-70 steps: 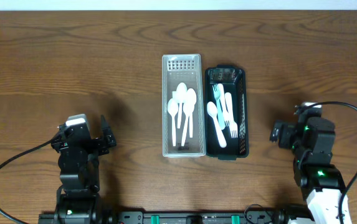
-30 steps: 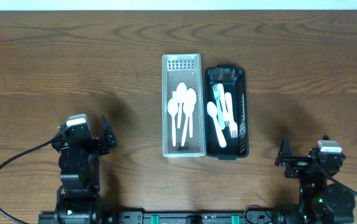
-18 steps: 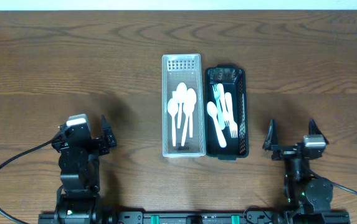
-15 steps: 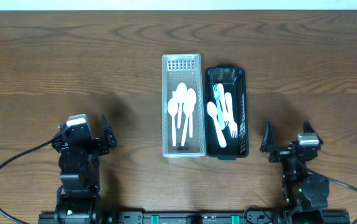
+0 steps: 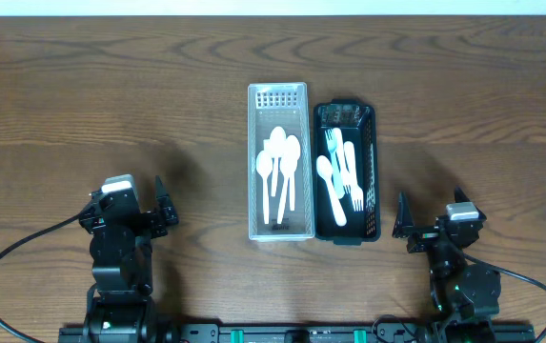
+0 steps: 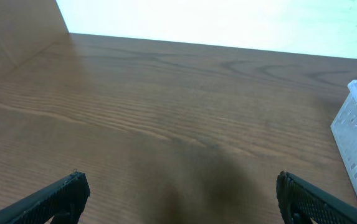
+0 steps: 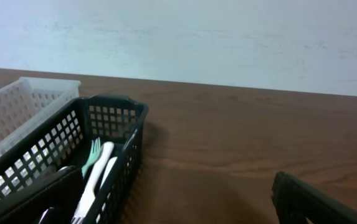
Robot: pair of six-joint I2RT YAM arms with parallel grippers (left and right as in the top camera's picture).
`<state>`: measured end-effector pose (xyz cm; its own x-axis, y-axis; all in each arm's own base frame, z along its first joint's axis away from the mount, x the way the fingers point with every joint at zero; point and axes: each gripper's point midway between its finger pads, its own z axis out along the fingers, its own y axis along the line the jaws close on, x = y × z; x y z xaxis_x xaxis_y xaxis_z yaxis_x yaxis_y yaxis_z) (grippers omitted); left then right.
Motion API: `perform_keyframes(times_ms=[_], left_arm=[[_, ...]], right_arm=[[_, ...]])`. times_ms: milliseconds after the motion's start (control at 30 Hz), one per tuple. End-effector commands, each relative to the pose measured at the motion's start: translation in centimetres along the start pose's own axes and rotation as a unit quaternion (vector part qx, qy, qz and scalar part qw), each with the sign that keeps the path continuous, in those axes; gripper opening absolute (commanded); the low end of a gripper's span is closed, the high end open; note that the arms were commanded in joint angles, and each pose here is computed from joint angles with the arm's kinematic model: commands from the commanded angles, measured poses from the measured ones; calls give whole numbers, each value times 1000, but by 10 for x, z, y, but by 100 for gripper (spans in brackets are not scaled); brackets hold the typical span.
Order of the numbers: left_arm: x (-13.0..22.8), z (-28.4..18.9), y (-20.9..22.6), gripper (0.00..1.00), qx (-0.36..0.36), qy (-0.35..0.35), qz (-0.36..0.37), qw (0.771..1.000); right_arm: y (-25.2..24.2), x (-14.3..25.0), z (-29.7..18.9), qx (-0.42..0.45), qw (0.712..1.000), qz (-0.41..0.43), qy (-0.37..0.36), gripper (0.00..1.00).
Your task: Pack container
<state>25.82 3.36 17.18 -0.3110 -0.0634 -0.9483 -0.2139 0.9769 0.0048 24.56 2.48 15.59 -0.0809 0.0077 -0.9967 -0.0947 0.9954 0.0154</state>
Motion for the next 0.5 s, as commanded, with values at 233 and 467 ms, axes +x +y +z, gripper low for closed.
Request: perform_keyframes(times_ms=[233, 467], left_arm=[[-6, -2, 1, 98, -4, -9, -2, 1000], [-9, -10, 3, 98, -3, -21, -5, 1000]], right_arm=[[4, 2, 0, -11, 1000, 0, 4, 99], [4, 2, 0, -11, 1000, 0, 4, 99]])
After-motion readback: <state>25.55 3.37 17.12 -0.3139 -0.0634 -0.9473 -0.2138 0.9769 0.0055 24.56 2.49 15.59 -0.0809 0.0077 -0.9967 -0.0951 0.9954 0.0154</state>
